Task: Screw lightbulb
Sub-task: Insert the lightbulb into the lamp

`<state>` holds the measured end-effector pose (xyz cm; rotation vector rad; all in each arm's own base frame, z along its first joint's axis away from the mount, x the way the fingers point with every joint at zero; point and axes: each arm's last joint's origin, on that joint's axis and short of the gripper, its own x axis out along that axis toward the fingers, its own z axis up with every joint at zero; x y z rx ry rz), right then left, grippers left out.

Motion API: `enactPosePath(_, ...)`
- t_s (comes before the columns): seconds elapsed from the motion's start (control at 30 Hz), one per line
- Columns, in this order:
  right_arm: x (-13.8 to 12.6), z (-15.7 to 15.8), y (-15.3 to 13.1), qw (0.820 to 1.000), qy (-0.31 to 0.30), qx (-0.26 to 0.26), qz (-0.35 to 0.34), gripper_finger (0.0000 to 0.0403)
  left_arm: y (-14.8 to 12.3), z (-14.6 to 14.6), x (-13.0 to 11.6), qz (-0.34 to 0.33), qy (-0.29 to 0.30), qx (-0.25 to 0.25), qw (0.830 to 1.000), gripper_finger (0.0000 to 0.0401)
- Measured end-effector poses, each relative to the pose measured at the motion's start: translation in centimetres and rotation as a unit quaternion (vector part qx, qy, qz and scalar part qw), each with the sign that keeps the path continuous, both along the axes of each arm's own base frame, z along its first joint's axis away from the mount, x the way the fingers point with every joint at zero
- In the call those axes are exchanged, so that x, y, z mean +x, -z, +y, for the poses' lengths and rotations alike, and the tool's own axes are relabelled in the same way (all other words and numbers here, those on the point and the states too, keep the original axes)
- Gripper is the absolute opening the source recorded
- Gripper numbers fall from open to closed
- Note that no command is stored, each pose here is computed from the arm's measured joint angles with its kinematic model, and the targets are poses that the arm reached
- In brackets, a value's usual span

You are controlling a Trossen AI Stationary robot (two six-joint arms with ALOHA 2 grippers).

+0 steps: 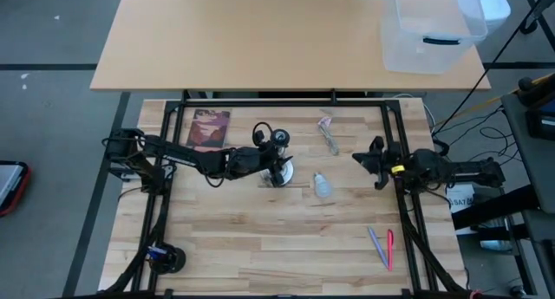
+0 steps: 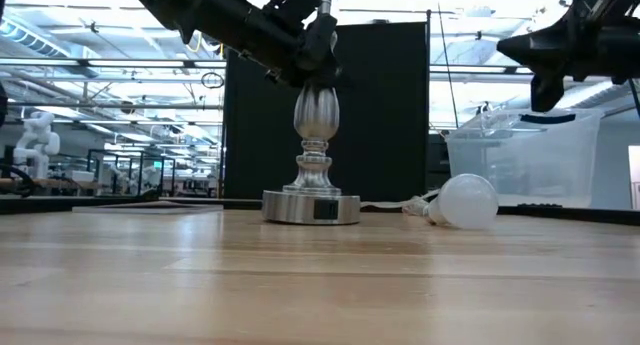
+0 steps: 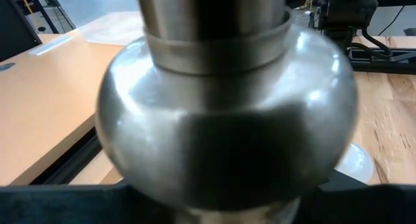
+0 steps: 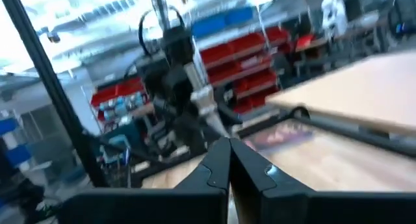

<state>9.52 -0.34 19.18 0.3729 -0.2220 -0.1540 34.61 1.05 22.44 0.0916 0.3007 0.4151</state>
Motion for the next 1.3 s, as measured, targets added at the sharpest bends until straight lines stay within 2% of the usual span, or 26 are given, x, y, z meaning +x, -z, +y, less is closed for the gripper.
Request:
enactPosePath(0.2, 0.9, -0.1, -1.1, 0.998, -0.029, 0.035, 0.048, 0.0000, 0.0, 0.0, 0.0, -0.001, 0.000, 0.000, 1.000, 0.0163)
enactPosePath(0.37, 2.3, -0.2, -3.1, 0.996, -0.035, 0.027, 0.076, 0.0000, 0.0, 0.0, 0.0, -0.003, -0.003, -0.003, 1.000, 0.0163)
enactPosePath(0.5, 3.5, -0.3, -4.3, 0.995, -0.030, 0.020, 0.098, 0.0000, 0.0, 0.3, 0.0, -0.012, -0.017, -0.025, 0.999, 0.0163)
enactPosePath(0.7, 5.0, -0.8, -4.7, 0.987, 0.055, -0.033, 0.145, 0.0000, 0.1, 0.5, -0.1, -0.017, -0.027, -0.038, 0.999, 0.0162)
enactPosePath(0.77, 5.6, -0.9, -4.1, 0.983, 0.050, -0.011, 0.176, 0.0001, 0.1, 0.7, -0.1, -0.018, -0.029, -0.040, 0.999, 0.0162)
enactPosePath(0.83, 6.2, -0.8, -3.1, 0.975, 0.035, 0.037, 0.215, 0.0010, 0.1, 0.8, -0.1, -0.020, -0.032, -0.045, 0.998, 0.0162)
enactPosePath(0.93, 7.1, -0.6, -1.0, 0.953, 0.028, 0.094, 0.285, 0.0041, 0.1, 0.9, -0.1, -0.025, -0.035, -0.053, 0.998, 0.0161)
enactPosePath(1.03, 8.0, 0.1, 0.1, 0.944, 0.016, 0.115, 0.310, 0.0090, 0.1, 0.9, -0.1, -0.026, -0.035, -0.054, 0.998, 0.0160)
enactPosePath(1.13, 9.0, 1.0, 0.2, 0.938, -0.003, 0.114, 0.327, 0.0151, 0.1, 0.9, -0.1, -0.026, -0.036, -0.055, 0.998, 0.0160)
enactPosePath(1.3, 11.0, 3.3, -2.1, 0.924, -0.044, 0.077, 0.373, 0.0256, 0.1, 1.0, -0.1, -0.027, -0.035, -0.057, 0.997, 0.0160)
